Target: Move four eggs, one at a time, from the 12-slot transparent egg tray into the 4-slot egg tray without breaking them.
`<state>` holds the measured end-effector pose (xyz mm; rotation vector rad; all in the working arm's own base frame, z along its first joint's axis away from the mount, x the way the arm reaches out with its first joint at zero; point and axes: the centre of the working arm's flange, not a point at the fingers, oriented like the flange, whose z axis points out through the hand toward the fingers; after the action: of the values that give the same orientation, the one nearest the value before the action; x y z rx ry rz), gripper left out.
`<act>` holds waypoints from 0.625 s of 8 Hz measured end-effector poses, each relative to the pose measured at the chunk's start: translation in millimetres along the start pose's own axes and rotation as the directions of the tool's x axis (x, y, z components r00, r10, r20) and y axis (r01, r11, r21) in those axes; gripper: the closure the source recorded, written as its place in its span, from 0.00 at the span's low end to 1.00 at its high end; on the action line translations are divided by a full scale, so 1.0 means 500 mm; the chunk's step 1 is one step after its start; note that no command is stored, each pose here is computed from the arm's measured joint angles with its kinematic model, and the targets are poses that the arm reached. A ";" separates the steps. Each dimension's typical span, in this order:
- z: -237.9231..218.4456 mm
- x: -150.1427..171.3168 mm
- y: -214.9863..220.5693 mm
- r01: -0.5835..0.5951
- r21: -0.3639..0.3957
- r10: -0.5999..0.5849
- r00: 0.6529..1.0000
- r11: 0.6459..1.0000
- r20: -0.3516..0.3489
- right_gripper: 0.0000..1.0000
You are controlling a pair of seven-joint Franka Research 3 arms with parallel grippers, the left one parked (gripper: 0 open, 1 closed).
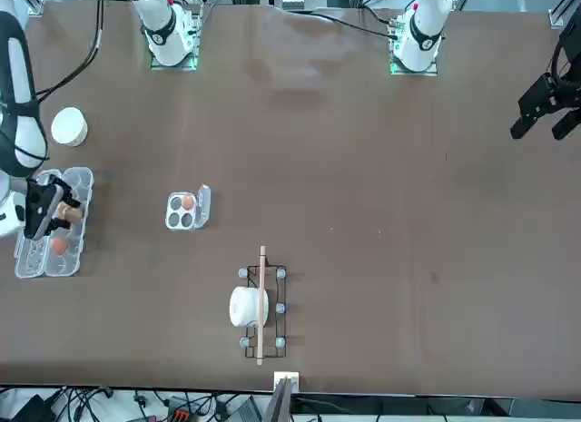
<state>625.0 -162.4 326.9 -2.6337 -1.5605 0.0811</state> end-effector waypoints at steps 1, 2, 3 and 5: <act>-0.012 0.065 -0.023 -0.061 0.002 0.061 0.998 0.998 0.006 0.43; -0.013 0.130 -0.047 -0.116 0.000 0.116 0.993 0.993 0.010 0.43; -0.008 0.195 -0.074 -0.172 -0.002 0.172 0.985 0.985 0.015 0.43; 0.005 0.309 -0.133 -0.293 -0.007 0.293 0.956 0.956 0.025 0.43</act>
<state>640.9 5.1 329.8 -2.8561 -1.1629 0.1308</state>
